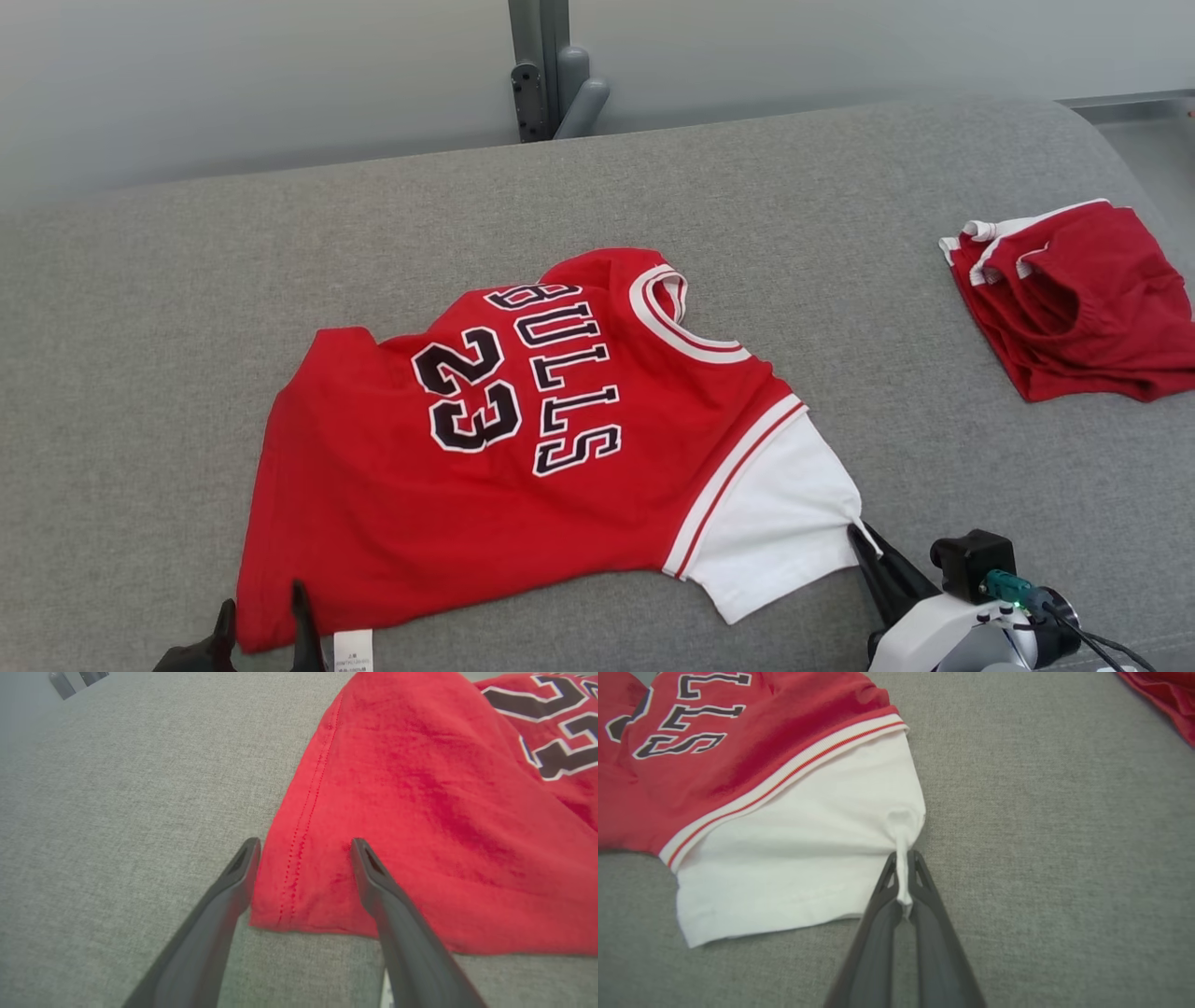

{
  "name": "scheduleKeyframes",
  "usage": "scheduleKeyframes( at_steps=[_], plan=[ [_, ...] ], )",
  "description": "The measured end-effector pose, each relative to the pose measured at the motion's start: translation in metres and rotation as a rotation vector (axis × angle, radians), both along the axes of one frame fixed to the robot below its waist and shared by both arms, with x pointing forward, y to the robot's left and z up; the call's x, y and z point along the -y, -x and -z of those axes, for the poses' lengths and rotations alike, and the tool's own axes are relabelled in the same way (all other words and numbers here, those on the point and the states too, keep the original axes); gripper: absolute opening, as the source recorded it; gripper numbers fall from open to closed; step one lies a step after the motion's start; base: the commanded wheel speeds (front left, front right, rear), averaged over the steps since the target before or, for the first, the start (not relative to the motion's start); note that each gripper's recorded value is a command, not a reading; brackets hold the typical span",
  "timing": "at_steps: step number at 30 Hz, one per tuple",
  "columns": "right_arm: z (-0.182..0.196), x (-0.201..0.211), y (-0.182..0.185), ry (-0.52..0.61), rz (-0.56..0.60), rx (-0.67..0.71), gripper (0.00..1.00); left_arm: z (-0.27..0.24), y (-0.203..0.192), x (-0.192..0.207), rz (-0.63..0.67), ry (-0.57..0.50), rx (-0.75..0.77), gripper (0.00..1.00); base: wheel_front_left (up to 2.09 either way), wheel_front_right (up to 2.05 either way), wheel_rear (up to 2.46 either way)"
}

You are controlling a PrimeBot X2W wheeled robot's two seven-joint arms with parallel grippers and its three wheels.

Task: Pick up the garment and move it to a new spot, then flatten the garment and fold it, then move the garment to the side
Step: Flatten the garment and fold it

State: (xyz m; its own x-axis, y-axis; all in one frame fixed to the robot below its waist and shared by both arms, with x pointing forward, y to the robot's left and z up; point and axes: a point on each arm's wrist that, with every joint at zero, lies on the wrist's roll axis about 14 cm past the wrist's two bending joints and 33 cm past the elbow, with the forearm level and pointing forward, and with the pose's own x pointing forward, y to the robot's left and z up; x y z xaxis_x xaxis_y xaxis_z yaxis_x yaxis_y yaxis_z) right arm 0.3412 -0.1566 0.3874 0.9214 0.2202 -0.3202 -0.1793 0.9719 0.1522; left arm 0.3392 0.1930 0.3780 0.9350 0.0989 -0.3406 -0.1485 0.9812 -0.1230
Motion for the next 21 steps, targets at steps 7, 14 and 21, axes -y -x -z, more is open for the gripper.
scheduleKeyframes(
  at_steps=[7, 14, 21],
  plan=[
    [-0.004, -0.005, -0.002, -0.014, 0.005, 0.015, 0.0, 0.014, 0.009, 0.003, 0.003, 0.021, -0.051, 1.0, 0.0, 0.0, 0.0],
    [-0.008, -0.004, -0.005, -0.015, 0.007, 0.03, 0.0, 0.017, 0.013, 0.0, -0.029, 0.037, -0.064, 1.0, 0.0, 0.0, 0.0],
    [-0.012, -0.003, -0.007, -0.017, 0.01, 0.041, 0.0, 0.022, 0.016, 0.002, -0.023, 0.047, -0.082, 0.02, 0.0, 0.0, 0.0]
  ],
)
